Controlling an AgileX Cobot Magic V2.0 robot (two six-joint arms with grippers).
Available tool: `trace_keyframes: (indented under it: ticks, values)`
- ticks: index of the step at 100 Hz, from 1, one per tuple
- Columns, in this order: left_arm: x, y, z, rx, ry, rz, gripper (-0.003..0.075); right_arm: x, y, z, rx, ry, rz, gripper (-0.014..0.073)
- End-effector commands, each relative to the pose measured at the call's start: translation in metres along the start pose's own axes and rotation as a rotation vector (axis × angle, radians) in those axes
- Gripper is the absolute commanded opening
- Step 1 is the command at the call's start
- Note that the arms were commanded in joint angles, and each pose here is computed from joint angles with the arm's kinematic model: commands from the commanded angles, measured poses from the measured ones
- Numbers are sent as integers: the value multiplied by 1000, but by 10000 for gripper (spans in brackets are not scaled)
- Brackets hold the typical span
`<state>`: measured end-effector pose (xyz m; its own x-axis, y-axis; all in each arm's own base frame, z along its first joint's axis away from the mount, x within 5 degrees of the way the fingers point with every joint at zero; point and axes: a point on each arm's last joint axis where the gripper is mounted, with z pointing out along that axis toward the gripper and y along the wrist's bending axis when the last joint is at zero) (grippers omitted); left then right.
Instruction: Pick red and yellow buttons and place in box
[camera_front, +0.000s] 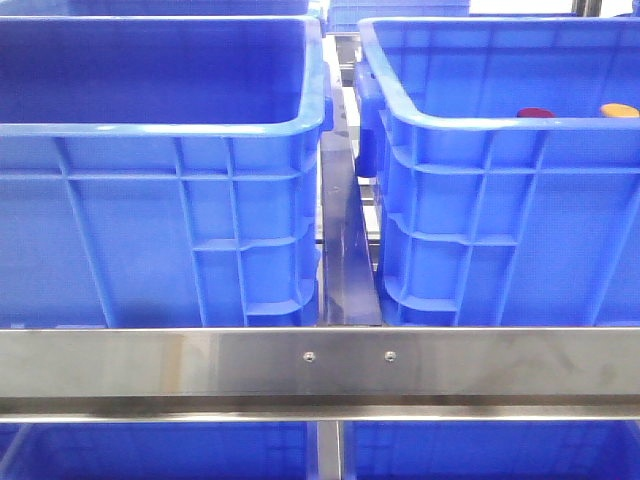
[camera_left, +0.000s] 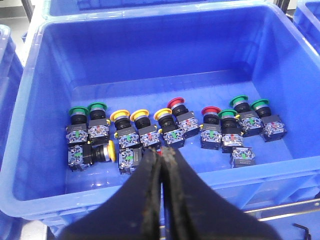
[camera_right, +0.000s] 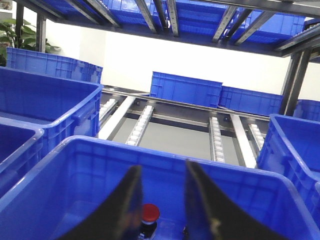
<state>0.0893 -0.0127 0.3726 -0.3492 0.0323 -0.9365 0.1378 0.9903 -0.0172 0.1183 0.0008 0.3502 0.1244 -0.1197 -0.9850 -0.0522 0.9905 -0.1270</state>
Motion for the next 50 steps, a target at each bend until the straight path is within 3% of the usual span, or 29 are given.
trace_keyframes:
  ticks: [1,10,50]
  values:
    - [-15,0,-4,2,-104,-15,-19,-10,0,0,-11,-53,79,39]
    - [-15,0,-4,2,-104,-15,-19,-10,0,0,-11,-53,79,-76]
    - [-15,0,-4,2,-104,-15,-19,-10,0,0,-11,-53,79,-68]
